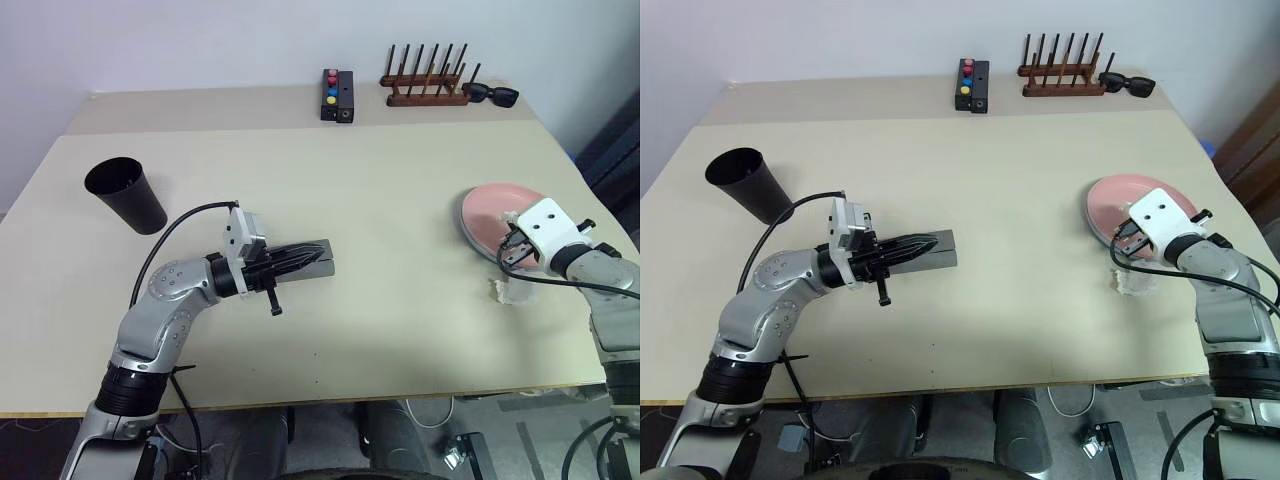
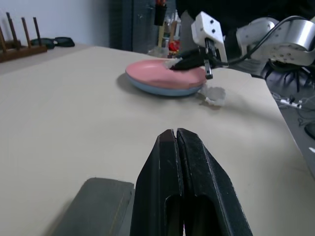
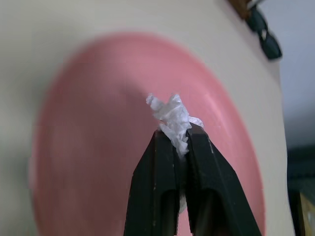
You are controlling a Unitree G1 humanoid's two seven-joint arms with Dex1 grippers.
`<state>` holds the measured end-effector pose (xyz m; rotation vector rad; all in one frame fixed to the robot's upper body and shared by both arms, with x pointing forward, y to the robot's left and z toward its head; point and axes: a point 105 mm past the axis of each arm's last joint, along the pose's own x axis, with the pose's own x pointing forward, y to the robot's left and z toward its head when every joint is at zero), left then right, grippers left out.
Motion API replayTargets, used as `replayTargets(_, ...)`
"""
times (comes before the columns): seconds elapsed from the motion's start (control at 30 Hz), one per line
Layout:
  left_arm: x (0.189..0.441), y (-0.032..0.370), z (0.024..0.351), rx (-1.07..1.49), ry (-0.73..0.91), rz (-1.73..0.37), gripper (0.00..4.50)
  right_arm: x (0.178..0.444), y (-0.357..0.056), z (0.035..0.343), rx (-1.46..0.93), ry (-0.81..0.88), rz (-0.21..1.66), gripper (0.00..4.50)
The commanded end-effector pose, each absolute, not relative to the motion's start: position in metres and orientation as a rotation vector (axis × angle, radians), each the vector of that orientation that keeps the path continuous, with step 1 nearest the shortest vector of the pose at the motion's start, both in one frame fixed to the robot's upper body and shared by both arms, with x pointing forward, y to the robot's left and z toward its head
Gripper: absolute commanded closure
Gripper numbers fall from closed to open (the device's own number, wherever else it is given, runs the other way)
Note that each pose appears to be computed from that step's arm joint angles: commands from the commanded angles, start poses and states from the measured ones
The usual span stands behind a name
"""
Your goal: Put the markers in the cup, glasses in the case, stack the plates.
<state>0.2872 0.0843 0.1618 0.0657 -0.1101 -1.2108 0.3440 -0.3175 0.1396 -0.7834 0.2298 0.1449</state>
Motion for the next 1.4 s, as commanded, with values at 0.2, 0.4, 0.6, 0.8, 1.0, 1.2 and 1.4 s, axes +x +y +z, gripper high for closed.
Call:
replayTargets(0.2,0.285,0.082,0.163,0.070,-0.140,-1.230,4.50,0.337,-0.320,0.177,-0.805,0.083,0.113,0.55)
replayTargets(0.4,0.287,0.080,0.161,0.061,-0.137,-1.243,4.50,0.298,-0.296,0.177,-0.592,0.052,0.360,0.55)
replayTargets(0.6,0.287,0.073,0.163,0.059,-0.143,-1.267,4.50,0.262,-0.301,0.149,-0.494,0.194,0.419,0.55)
replayTargets(0.8,0.283,0.067,0.168,0.060,-0.139,-1.311,4.50,0.244,-0.321,0.119,-0.420,0.288,0.342,0.55)
replayTargets(1.0,0.284,0.066,0.170,0.057,-0.135,-1.311,4.50,0.246,-0.329,0.099,-0.386,0.335,0.295,0.55)
replayTargets(1.2,0.285,0.068,0.170,0.058,-0.131,-1.297,4.50,0.251,-0.329,0.093,-0.373,0.340,0.293,1.37)
replayTargets(1.4,0.286,0.071,0.165,0.054,-0.124,-1.286,4.50,0.253,-0.323,0.094,-0.368,0.334,0.315,4.33)
